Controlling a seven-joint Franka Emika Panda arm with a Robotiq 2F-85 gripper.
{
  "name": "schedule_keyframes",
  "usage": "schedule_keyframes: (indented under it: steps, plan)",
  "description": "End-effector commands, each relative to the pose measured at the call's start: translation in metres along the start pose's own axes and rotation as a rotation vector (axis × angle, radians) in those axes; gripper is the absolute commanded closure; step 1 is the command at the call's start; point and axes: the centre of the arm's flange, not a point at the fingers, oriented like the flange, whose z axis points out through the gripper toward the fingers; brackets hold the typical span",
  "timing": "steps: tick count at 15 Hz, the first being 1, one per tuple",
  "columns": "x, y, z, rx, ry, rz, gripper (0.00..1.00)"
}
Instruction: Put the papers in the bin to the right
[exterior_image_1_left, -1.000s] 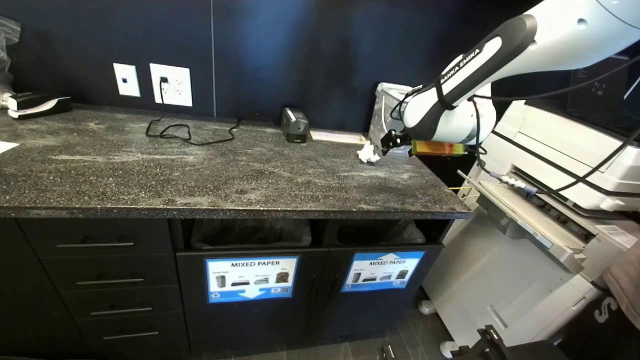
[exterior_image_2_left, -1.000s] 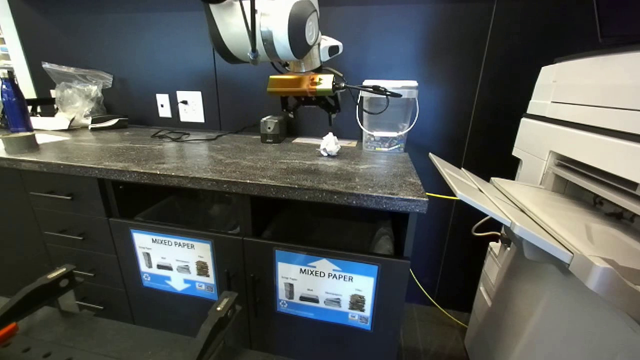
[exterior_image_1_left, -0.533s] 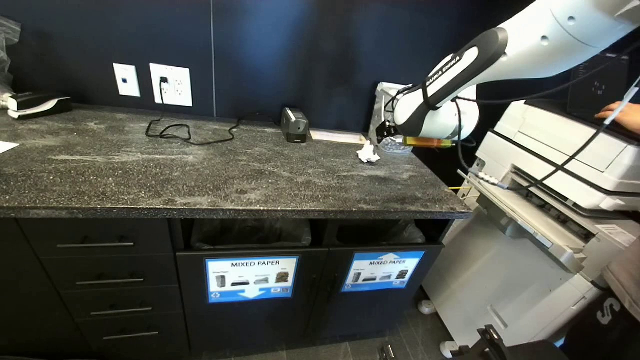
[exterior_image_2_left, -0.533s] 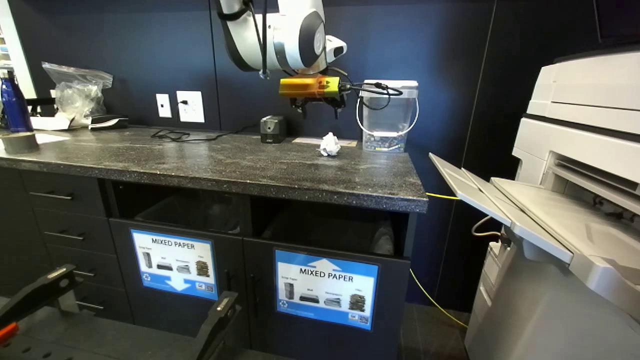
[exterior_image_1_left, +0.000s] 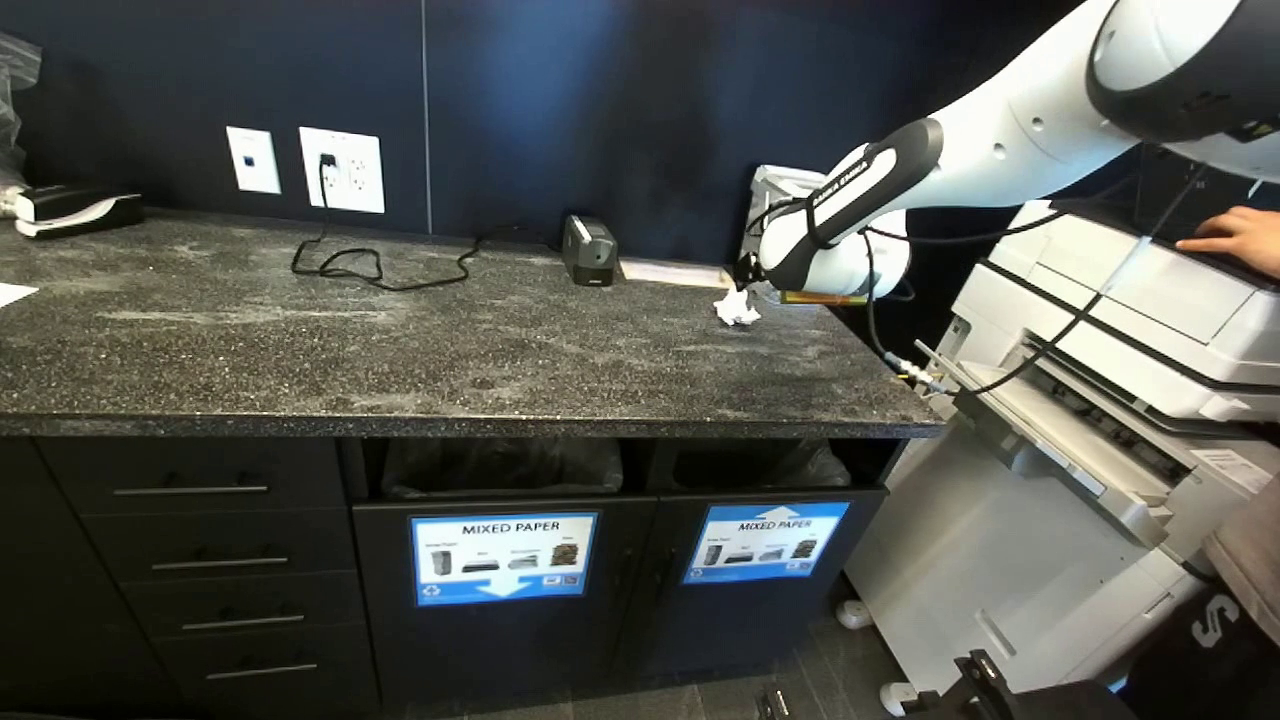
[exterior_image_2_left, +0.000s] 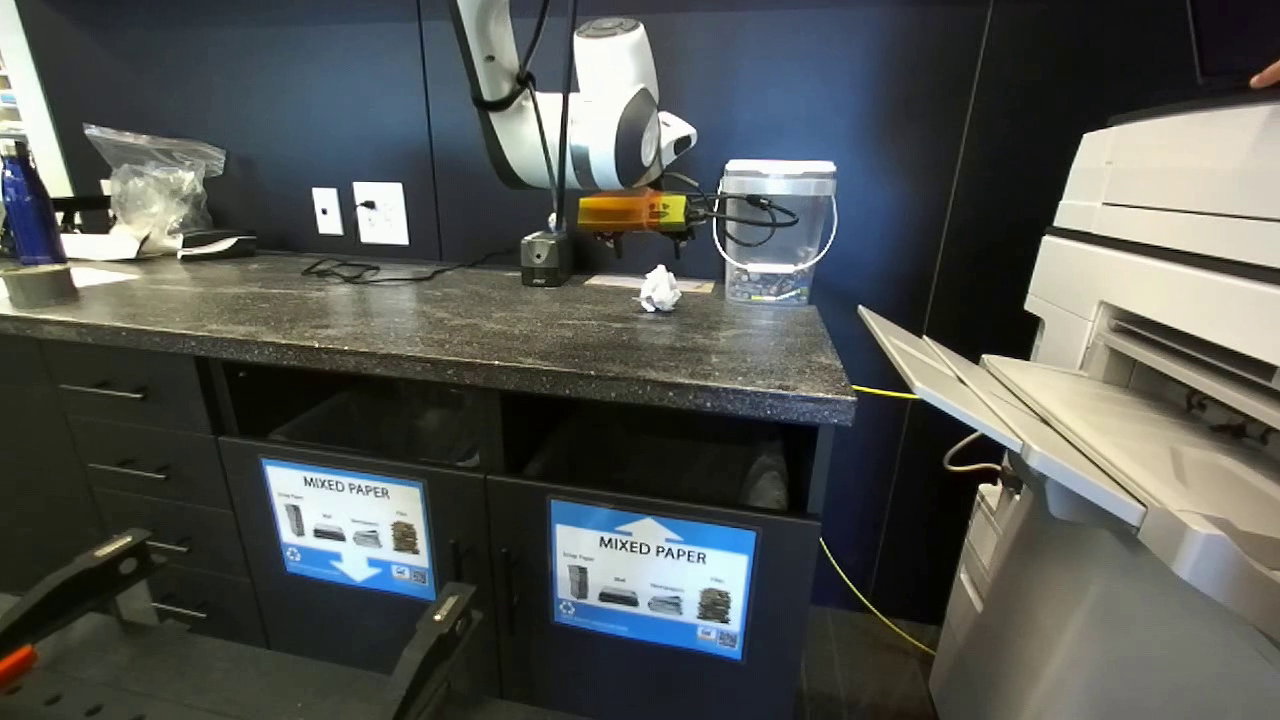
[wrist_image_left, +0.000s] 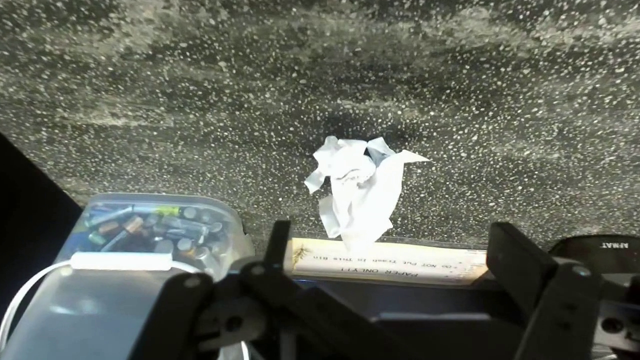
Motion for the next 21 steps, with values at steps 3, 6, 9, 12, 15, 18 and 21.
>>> schedule_keyframes:
  steps: [3,6,9,12,15,18,21]
  plan:
    - [0.026,0.001,0.052,0.026,0.054,-0.018,0.00]
    - [0.025,0.001,0.070,0.027,0.054,-0.027,0.00]
    - [0.024,0.003,0.086,0.026,0.061,-0.035,0.00]
    - [0.026,0.006,0.101,0.021,0.065,-0.039,0.00]
    - [0.025,0.010,0.111,0.016,0.064,-0.040,0.00]
    - [0.024,0.013,0.122,0.013,0.059,-0.043,0.00]
    - [0.024,0.016,0.129,0.018,0.059,-0.040,0.00]
